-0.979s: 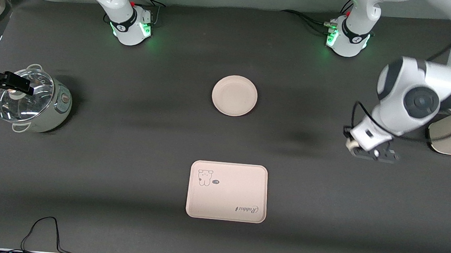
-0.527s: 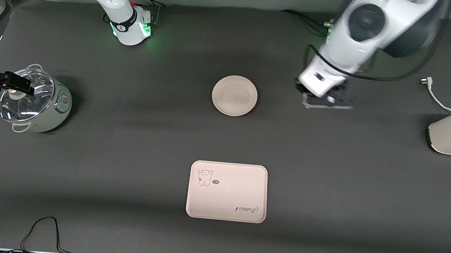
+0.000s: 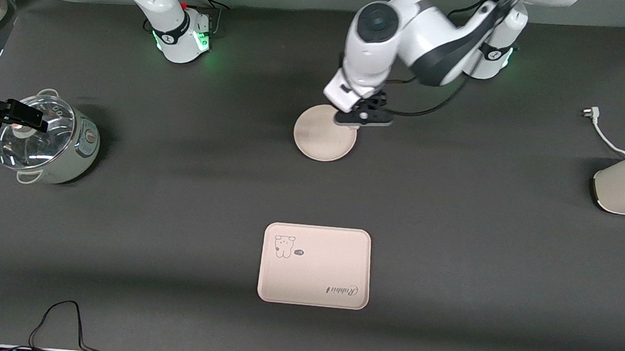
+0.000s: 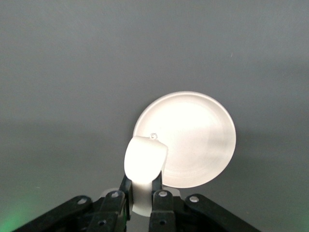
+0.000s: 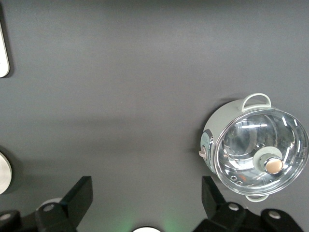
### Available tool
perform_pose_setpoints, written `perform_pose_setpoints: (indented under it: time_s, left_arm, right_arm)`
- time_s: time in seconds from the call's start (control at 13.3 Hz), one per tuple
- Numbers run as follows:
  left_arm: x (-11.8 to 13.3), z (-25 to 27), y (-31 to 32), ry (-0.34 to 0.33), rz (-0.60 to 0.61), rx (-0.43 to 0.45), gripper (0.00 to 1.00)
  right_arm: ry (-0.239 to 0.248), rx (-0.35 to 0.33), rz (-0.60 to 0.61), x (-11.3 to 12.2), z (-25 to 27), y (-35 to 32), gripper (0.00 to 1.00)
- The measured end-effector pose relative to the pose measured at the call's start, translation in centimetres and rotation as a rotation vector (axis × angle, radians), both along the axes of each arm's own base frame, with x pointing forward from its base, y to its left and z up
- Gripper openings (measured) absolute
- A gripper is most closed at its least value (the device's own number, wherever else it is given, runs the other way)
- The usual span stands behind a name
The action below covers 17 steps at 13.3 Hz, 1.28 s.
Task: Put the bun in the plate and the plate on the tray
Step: 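Lift the bun with the left gripper and carry it over the plate, then lower the bun onto the plate and open the left gripper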
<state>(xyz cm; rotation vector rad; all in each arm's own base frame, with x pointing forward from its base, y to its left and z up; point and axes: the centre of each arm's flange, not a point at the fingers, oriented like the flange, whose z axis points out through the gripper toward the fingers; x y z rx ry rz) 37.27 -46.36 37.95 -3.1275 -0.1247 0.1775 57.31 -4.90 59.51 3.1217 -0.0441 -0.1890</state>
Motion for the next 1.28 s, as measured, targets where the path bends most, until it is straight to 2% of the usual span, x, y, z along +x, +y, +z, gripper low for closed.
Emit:
perform_pose_setpoints:
  time_s: [0.3, 0.38, 0.45, 0.53, 0.98, 1.13, 1.21, 1.28]
  left_arm:
    - [-4.0, -8.0, -4.2, -0.019, -0.028, 0.072, 0.21]
    - [-4.6, -9.8, -4.6, -0.017, -0.035, 0.093, 0.25]
    - [-4.9, -11.2, -4.9, -0.011, -0.040, 0.098, 0.26]
    - [-5.0, -12.3, -5.0, -0.004, -0.044, 0.097, 0.31]
    - [-5.6, -15.3, -5.9, -0.022, -0.043, 0.089, 0.34]
    - [-5.3, -16.0, -5.6, -0.024, -0.046, 0.097, 0.48]
    - [-5.3, -16.2, -5.6, -0.022, -0.045, 0.100, 0.49]
    - [-5.2, -16.2, -5.6, -0.023, -0.037, 0.101, 0.57]
  right_arm:
    - [0.001, 0.000, 0.000, 0.0, -0.1, 0.0, 1.00]
    - [0.002, 0.000, 0.000, 0.0, -0.1, 0.0, 1.00]
    - [0.002, 0.000, 0.000, 0.0, -0.1, 0.0, 1.00]
    - [0.002, 0.000, 0.000, 0.0, -0.1, 0.0, 1.00]
    - [0.001, 0.000, 0.000, 0.0, -0.1, 0.0, 1.00]
    - [0.001, 0.000, 0.000, 0.0, -0.1, 0.0, 1.00]
    - [0.001, 0.000, 0.000, 0.0, -0.1, 0.0, 1.00]
    - [0.001, 0.000, 0.000, 0.0, 0.0, 0.0, 1.00]
